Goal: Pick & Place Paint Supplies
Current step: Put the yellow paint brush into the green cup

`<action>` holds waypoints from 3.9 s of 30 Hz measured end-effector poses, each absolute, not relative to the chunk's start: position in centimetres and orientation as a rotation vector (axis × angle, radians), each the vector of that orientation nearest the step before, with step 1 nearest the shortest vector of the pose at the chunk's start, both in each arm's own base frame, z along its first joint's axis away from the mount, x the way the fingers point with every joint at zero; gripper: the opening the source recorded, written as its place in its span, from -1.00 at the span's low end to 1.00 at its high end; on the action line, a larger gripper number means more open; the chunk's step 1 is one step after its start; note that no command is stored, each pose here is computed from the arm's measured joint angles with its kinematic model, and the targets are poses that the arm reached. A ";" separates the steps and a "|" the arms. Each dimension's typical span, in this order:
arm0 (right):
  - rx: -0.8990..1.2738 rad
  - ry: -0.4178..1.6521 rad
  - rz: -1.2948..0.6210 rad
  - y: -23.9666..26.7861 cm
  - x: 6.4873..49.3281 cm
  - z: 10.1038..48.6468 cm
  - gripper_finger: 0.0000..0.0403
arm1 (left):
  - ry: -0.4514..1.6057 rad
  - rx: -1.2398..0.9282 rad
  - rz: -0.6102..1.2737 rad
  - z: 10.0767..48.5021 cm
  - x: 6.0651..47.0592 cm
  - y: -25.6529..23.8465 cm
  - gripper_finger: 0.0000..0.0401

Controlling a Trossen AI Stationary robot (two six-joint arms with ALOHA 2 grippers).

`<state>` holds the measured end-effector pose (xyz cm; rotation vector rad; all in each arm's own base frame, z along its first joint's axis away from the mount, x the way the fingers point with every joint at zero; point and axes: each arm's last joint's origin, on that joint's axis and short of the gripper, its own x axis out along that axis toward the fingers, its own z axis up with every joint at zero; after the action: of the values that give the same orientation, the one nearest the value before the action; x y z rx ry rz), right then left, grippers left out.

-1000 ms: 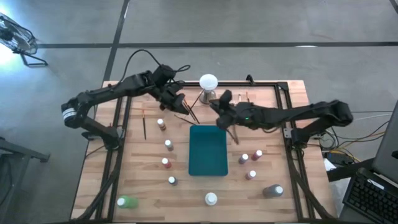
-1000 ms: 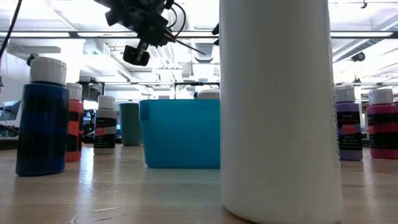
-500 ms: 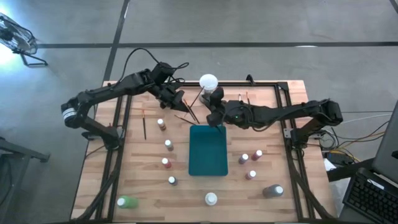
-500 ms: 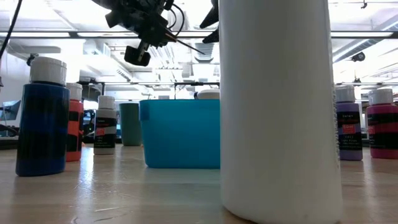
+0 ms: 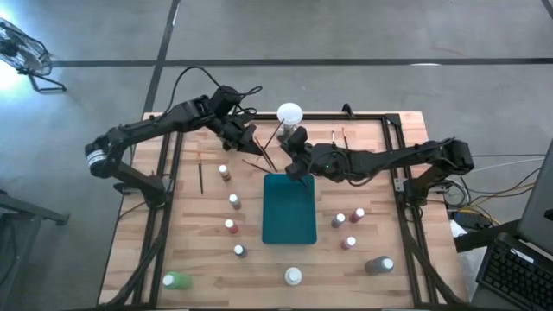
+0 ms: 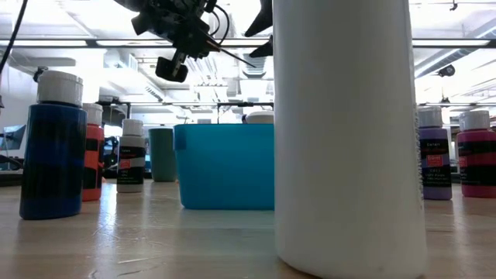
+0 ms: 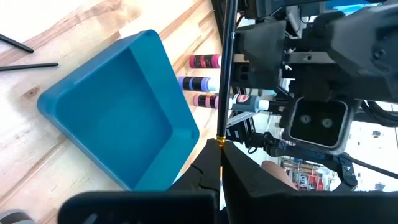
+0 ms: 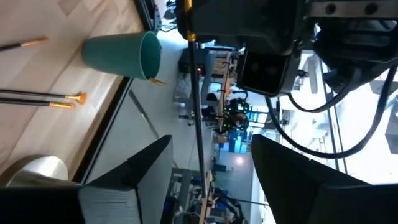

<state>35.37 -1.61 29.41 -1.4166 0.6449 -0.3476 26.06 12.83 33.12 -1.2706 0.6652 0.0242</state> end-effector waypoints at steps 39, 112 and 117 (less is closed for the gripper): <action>-1.398 0.588 -0.322 -3.3 36.6 28.2 -0.10 | 0.671 -1.291 -0.016 33.2 26.1 12.7 -1.00; -0.280 0.380 -0.002 -4.4 28.6 34.8 -0.95 | 0.426 -0.325 -0.005 34.9 27.5 12.7 0.14; -0.171 0.368 -0.025 -4.9 28.7 34.7 -0.95 | 0.254 -0.006 0.005 36.7 29.2 11.0 0.14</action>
<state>28.74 -4.95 34.73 -0.1713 0.3680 -0.0251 29.16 10.98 36.65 -0.0059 0.2537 0.0048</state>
